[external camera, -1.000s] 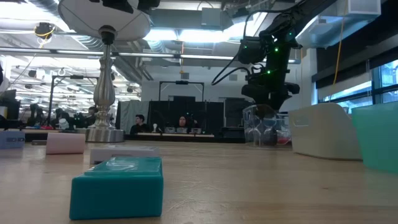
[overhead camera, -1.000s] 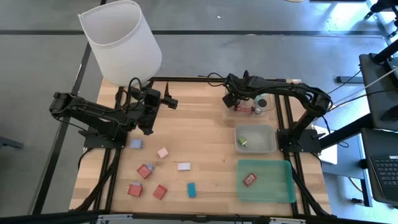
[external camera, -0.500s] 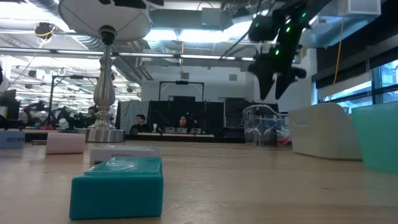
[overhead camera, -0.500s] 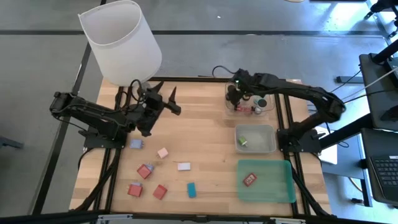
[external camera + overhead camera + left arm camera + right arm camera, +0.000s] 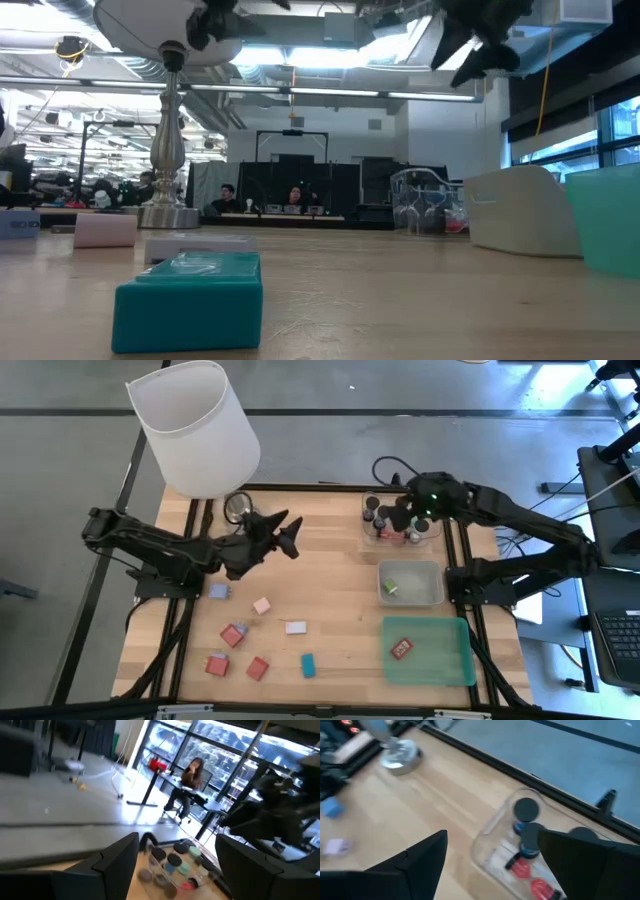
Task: Pick & Place Office items
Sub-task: Put the pink charger adapter into the white bin
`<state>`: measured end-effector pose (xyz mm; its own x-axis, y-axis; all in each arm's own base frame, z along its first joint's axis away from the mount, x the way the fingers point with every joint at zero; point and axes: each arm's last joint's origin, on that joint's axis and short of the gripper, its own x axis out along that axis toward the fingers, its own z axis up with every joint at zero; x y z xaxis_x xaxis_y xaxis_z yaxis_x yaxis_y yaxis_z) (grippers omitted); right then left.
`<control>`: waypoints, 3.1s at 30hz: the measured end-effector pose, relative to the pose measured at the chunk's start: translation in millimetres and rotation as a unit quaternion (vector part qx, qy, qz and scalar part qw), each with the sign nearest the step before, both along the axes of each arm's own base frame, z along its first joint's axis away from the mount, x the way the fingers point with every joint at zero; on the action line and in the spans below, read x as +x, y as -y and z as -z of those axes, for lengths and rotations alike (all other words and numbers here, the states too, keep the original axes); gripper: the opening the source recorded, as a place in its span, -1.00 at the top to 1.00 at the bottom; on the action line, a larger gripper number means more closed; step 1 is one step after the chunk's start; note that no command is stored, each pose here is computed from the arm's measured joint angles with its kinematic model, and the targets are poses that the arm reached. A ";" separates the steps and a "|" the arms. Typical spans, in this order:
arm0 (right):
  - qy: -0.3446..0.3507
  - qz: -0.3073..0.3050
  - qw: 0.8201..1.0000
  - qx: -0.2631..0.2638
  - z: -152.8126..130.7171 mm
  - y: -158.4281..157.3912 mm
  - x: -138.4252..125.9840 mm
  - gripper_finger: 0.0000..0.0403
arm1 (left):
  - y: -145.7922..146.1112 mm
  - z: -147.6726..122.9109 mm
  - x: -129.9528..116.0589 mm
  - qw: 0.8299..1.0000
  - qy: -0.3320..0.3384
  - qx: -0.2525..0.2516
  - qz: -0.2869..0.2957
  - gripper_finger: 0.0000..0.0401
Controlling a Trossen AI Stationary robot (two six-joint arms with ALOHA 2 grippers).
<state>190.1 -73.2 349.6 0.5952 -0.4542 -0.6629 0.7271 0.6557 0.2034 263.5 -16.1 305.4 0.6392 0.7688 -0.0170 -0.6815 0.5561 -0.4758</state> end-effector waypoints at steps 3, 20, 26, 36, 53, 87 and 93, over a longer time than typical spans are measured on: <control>0.019 -0.028 0.999 -0.002 -6.1 -15.3 -3.5 -0.54 | 1.1 10.9 5.1 1.000 -0.012 -0.018 0.007 -0.29; 0.054 -0.049 0.997 0.007 -3.3 -72.3 14.9 -0.54 | 56.6 51.1 60.8 0.912 -0.268 -0.049 0.306 -0.26; 0.089 -0.045 0.994 0.038 -1.7 -85.0 26.4 -0.54 | 69.2 54.6 51.8 0.841 -0.428 -0.128 0.304 -0.26; 0.077 -0.055 0.993 0.072 16.8 -108.1 51.9 -0.54 | 87.5 75.9 12.1 0.787 -0.530 -0.224 0.223 -0.30; 0.023 -0.086 0.995 0.053 38.1 -118.9 71.2 -0.54 | 80.7 127.9 -11.5 0.745 -0.567 -0.288 0.203 -0.57; 0.045 -0.056 0.995 0.063 36.8 -117.9 72.2 -0.54 | 70.8 162.0 -22.0 0.765 -0.535 -0.279 0.225 0.05; 0.067 -0.033 0.993 0.089 35.8 -118.2 73.3 -0.54 | 74.5 132.6 -4.3 0.805 -0.498 -0.218 0.238 0.05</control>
<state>263.4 45.0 313.9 0.7072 -0.2950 -0.6426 0.6432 0.6458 0.4114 259.2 -90.7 172.9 0.3627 0.2221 -0.9050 -0.6043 0.7954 -0.0470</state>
